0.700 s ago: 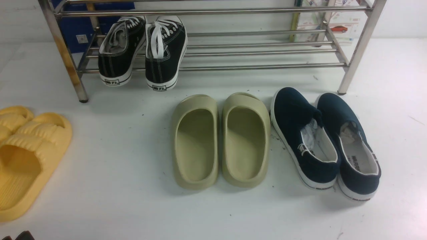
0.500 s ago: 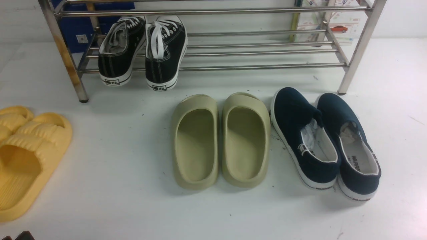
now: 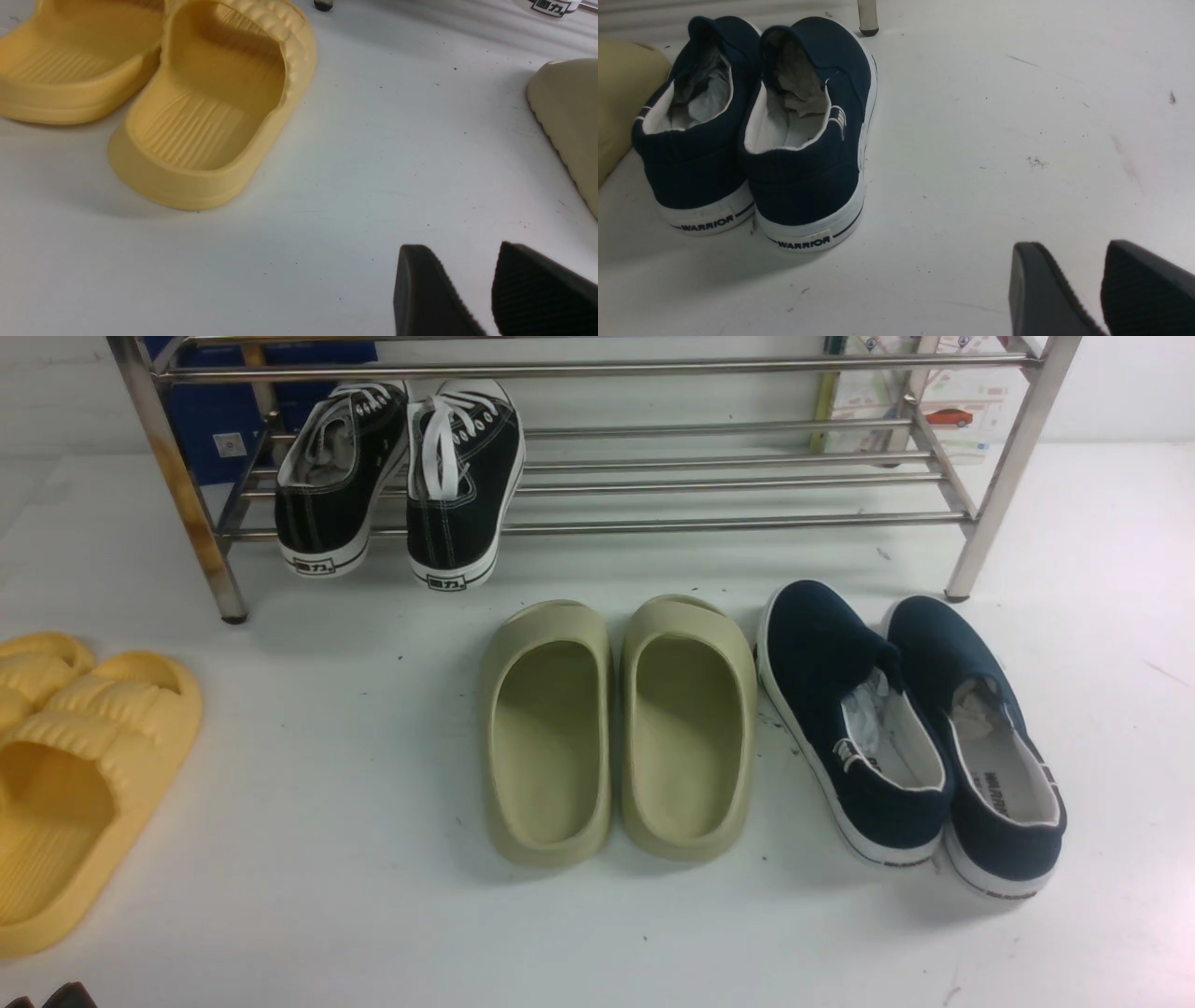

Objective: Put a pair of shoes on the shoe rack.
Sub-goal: Use the right arm to grab the shoe closest to it

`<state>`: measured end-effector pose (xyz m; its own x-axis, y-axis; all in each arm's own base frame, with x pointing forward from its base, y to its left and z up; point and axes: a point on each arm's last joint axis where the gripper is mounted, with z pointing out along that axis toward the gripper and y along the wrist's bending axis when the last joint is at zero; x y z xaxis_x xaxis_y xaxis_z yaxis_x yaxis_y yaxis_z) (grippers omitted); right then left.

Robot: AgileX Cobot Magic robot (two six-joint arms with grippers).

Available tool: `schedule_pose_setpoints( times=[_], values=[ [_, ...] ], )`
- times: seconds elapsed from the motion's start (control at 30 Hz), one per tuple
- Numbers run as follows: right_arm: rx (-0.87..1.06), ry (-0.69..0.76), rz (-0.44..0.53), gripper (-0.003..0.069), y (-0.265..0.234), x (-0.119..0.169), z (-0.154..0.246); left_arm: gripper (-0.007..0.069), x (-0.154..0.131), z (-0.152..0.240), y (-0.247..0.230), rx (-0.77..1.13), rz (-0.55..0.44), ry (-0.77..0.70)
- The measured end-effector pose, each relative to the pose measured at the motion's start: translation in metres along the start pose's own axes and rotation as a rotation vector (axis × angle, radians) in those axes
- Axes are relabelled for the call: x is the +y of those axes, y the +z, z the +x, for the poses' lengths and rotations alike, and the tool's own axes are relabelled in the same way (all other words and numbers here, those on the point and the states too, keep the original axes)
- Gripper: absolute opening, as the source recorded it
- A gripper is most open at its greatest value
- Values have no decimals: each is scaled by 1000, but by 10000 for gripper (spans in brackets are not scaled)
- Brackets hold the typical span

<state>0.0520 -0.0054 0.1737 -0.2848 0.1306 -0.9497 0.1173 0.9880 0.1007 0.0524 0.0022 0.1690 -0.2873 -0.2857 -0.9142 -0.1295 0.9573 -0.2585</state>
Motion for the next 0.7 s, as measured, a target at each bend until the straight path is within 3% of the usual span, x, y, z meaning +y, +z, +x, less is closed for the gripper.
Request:
schedule_pose_setpoints(
  times=[0.3, 0.4, 0.57, 0.63, 0.67, 0.7],
  values=[
    [0, 2, 0, 246, 0, 0, 0, 238, 0, 0, 0, 0, 0, 0],
    [3, 80, -18, 246, 0, 2, 0, 238, 0, 0, 0, 0, 0, 0],
    [20, 359, -78, 246, 0, 7, 1, 238, 0, 0, 0, 0, 0, 0],
    [45, 623, -131, 246, -1, 12, 0, 238, 0, 0, 0, 0, 0, 0],
    [47, 634, -130, 246, -1, 12, 0, 238, 0, 0, 0, 0, 0, 0],
    [76, 831, -169, 246, -1, 16, 0, 238, 0, 0, 0, 0, 0, 0]
  ],
)
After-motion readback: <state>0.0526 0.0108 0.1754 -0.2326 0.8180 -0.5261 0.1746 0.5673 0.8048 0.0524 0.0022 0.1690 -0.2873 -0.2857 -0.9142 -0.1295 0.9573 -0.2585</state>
